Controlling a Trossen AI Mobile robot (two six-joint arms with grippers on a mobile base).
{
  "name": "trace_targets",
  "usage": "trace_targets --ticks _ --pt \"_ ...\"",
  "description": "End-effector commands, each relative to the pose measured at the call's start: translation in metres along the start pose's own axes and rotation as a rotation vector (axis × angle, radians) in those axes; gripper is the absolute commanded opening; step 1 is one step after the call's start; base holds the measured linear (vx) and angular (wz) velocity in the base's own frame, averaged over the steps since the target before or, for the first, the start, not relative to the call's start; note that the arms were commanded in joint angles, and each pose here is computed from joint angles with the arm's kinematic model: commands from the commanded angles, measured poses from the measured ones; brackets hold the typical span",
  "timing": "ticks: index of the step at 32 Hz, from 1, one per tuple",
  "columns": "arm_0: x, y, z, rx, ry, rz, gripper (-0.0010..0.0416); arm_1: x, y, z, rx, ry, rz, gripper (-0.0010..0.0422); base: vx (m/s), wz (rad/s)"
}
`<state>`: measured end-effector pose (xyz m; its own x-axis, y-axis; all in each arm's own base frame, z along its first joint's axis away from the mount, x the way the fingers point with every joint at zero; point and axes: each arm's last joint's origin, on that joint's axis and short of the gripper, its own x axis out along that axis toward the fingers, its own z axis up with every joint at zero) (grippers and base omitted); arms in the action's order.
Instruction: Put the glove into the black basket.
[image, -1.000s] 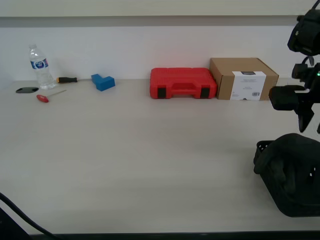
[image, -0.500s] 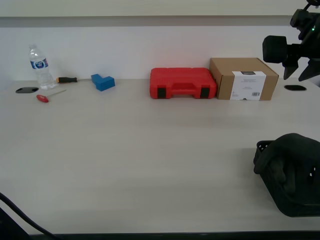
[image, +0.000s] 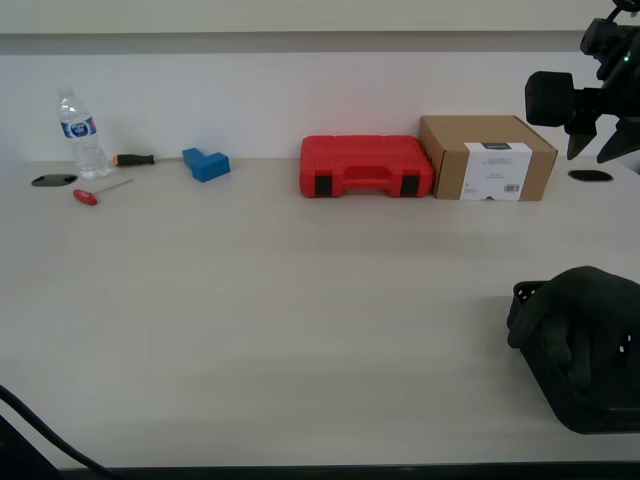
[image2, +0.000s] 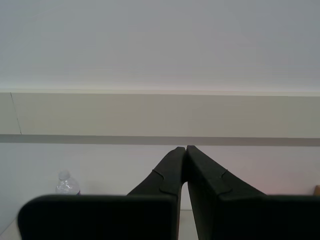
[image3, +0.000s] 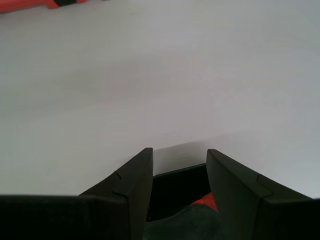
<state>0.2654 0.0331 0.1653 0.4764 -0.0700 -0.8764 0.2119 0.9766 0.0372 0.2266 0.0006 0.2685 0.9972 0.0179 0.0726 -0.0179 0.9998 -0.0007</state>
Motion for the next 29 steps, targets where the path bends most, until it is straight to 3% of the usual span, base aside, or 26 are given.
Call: trace_targets --ticks 1,29 --pt "-0.0001 -0.0002 0.0003 0.001 -0.003 -0.003 0.0146 0.0 0.0 0.0005 0.0 -0.004 0.0 0.0 0.0 0.0" --pt "-0.0002 -0.0001 0.0005 0.001 -0.003 -0.003 0.0146 0.0 0.0 0.0005 0.0 -0.004 0.0 0.0 0.0 0.0"
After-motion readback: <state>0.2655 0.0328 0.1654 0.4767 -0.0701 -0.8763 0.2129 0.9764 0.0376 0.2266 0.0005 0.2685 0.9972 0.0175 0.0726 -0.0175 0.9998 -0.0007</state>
